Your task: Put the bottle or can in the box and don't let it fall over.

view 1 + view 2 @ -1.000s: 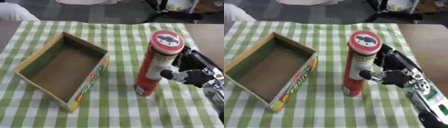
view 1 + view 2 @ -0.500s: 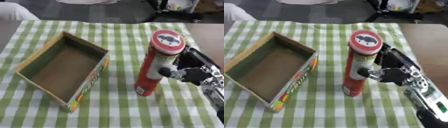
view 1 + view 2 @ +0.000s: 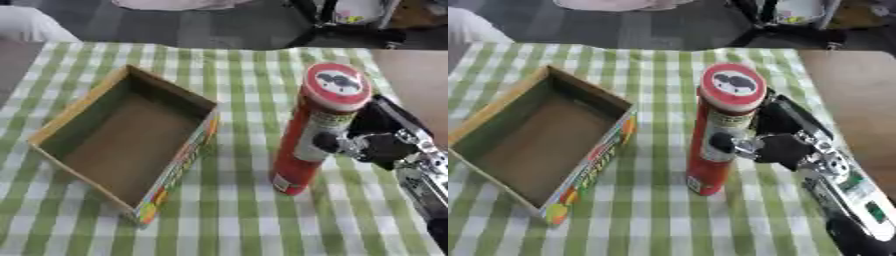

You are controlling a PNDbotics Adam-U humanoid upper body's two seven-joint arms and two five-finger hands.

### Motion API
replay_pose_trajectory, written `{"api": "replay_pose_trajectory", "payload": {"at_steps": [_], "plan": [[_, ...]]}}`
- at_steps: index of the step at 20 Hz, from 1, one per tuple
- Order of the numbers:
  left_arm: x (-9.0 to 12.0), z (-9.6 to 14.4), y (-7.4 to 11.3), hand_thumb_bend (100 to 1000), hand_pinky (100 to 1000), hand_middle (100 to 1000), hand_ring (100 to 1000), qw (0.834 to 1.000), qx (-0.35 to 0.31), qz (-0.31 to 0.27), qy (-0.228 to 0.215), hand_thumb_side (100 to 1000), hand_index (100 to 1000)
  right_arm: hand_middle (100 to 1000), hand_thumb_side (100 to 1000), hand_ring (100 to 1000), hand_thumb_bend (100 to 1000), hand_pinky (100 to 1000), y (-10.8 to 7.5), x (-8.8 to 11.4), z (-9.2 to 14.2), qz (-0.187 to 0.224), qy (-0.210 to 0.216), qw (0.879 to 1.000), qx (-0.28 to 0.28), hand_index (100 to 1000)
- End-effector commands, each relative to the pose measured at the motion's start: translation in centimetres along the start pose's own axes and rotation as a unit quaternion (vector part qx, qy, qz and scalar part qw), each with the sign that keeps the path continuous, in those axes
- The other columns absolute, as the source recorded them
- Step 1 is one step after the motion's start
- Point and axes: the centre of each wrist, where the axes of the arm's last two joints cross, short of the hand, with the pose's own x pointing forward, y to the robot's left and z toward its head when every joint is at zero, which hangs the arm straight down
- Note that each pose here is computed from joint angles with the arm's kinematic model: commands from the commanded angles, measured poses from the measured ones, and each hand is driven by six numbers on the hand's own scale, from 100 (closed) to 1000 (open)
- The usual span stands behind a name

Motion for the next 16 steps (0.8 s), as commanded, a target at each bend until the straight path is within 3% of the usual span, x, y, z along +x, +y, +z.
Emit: {"api": "replay_pose_trajectory", "payload": {"at_steps": [1,16], "plan": [[0.82,-0.49,0.33,542,763,779,851,1.0,-0.004,-0.007,-0.014,472,829,928,100,944,649,862,-0.07,0.53,-0.39,0.002,-0.009,1.0,0.008,902],[0.77,-0.45,0.34,533,765,776,850,1.0,-0.005,-0.008,-0.012,475,829,891,100,910,637,850,0.42,0.53,-1.07,-0.011,-0.014,1.0,0.021,877]]}}
